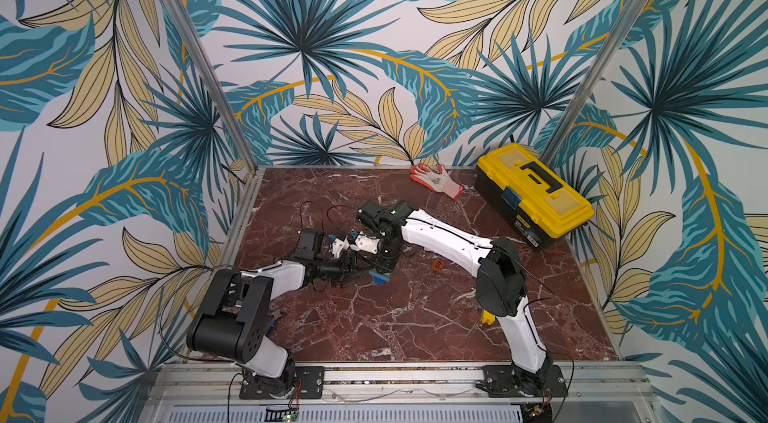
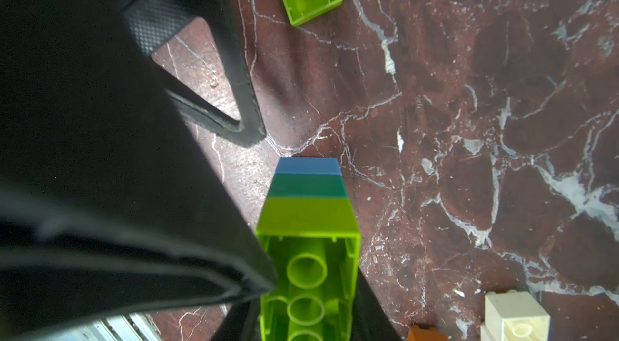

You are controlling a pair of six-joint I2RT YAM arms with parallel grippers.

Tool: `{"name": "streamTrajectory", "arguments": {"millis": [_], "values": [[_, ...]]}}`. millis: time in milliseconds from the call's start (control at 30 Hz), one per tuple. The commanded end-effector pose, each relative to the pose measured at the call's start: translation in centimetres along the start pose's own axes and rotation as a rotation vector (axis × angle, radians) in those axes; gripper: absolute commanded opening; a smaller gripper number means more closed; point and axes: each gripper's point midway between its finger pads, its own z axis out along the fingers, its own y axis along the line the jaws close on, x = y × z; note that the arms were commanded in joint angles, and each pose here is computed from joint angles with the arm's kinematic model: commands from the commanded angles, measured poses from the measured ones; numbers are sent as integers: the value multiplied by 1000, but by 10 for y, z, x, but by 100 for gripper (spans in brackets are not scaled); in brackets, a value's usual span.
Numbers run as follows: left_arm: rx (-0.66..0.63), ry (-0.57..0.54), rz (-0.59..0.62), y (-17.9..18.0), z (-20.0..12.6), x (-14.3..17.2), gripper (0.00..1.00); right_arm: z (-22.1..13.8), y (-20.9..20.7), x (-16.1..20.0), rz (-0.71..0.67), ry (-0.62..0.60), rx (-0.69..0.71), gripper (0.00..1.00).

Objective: Assemble a carrot with lego
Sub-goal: Assemble the lego brick with the lego brick.

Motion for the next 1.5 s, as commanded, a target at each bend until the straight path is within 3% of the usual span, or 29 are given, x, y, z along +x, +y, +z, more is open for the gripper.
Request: {"name": "streamTrajectory", "arguments": {"millis": [0,200,400,667,1033,1133,1267,1467], "values": [[-122,-42,-65,31,7,-5,68,70,15,38,-11,201,-72,29],[-127,-53,-44,18,-1,-4,70,52,17,27,-10,125,-71,30],[-140,-83,-2,0,-14,-9,99,50,17,23,-4,113,-71,31],[-110,-167,22,-18,-36,-18,99,44,16,18,5,84,-62,32],[-107,-178,10,-16,-42,-21,99,26,11,8,18,24,-22,46],[-107,-181,10,-16,-44,-21,99,20,10,2,24,-1,-19,53],[-109,-191,18,-19,-49,-19,99,6,6,-8,33,-63,18,70],[-171,-216,16,-21,-67,-22,99,-37,-10,-14,84,-211,85,86]]}}
